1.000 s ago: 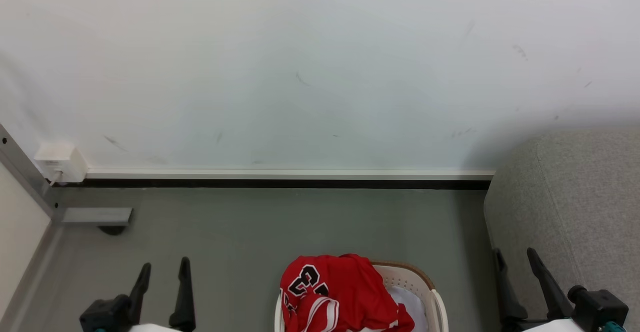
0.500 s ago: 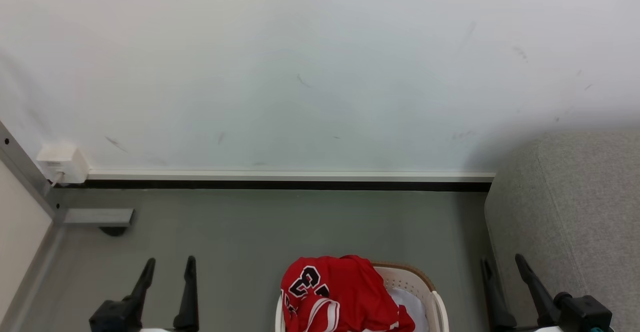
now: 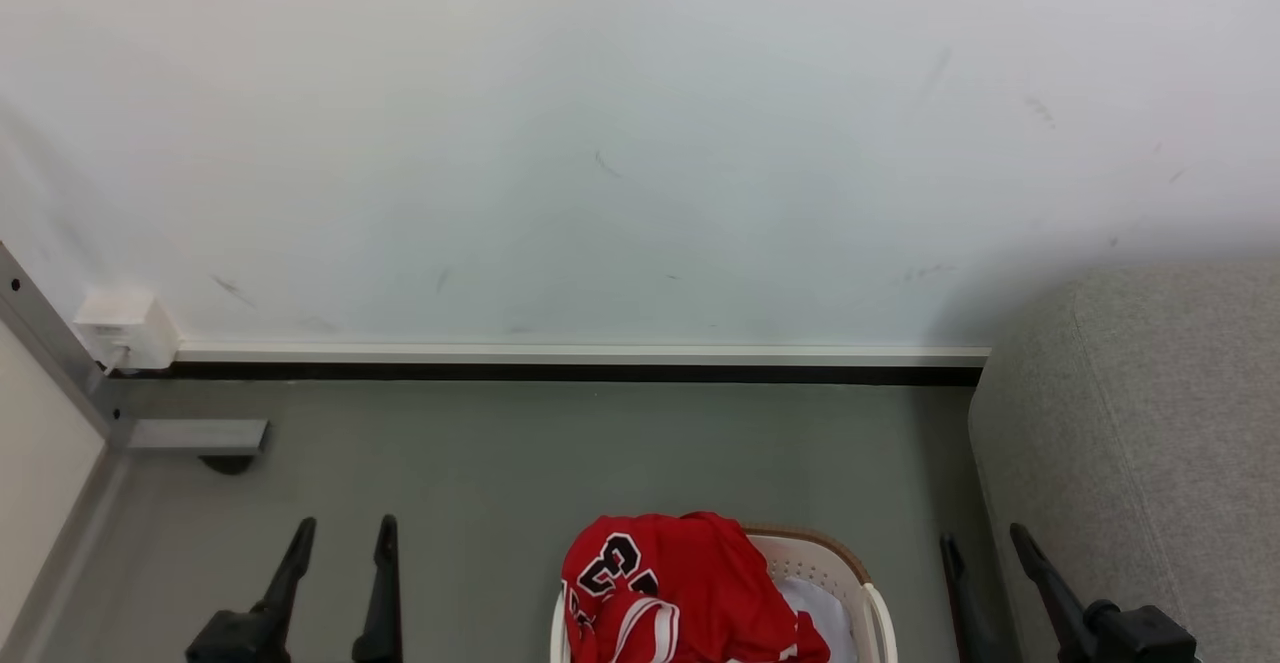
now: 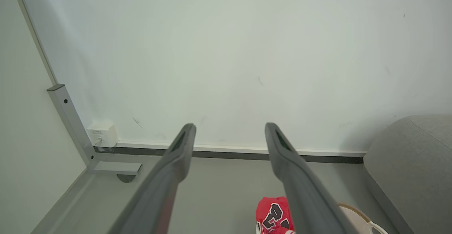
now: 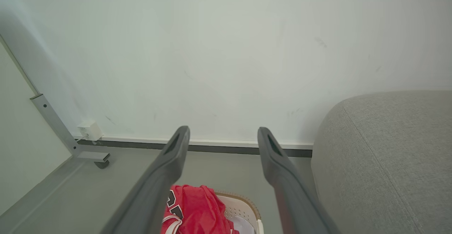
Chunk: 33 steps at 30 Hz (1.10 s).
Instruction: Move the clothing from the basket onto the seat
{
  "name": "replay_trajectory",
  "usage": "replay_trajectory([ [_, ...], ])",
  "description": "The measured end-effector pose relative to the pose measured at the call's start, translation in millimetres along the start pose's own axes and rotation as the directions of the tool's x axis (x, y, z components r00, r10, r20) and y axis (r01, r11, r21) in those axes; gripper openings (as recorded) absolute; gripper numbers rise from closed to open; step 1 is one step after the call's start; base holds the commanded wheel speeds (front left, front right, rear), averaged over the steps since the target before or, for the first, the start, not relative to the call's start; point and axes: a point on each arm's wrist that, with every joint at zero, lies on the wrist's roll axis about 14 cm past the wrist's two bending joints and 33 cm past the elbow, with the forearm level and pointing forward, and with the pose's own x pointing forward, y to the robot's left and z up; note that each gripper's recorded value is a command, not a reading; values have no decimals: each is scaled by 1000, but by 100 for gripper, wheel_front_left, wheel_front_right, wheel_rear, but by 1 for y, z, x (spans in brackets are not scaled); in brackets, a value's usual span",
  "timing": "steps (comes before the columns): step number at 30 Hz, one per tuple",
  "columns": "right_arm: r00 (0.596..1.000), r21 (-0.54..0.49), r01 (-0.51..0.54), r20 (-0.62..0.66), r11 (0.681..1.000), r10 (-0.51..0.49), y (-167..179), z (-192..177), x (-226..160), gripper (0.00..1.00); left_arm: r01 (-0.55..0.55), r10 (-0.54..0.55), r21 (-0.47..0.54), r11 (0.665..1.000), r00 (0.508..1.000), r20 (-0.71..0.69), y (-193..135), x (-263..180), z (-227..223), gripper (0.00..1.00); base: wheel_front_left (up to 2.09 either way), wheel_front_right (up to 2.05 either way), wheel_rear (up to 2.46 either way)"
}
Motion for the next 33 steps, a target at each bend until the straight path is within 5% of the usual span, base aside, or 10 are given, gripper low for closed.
replay_trajectory([
  [11,1000,-58,-14,1,998,14,1,-1,-1,100,27,-28,73,997,1000,12,-5,1,-1,100,0,0,0],
  [22,999,-6,35,-9,999,-35,-13,-6,2,100,70,-69,49,996,997,-36,-18,12,-18,100,0,0,0],
  [33,996,1,91,23,996,-91,-44,0,46,100,287,-283,34,957,955,-84,-81,72,-47,100,0,0,0],
])
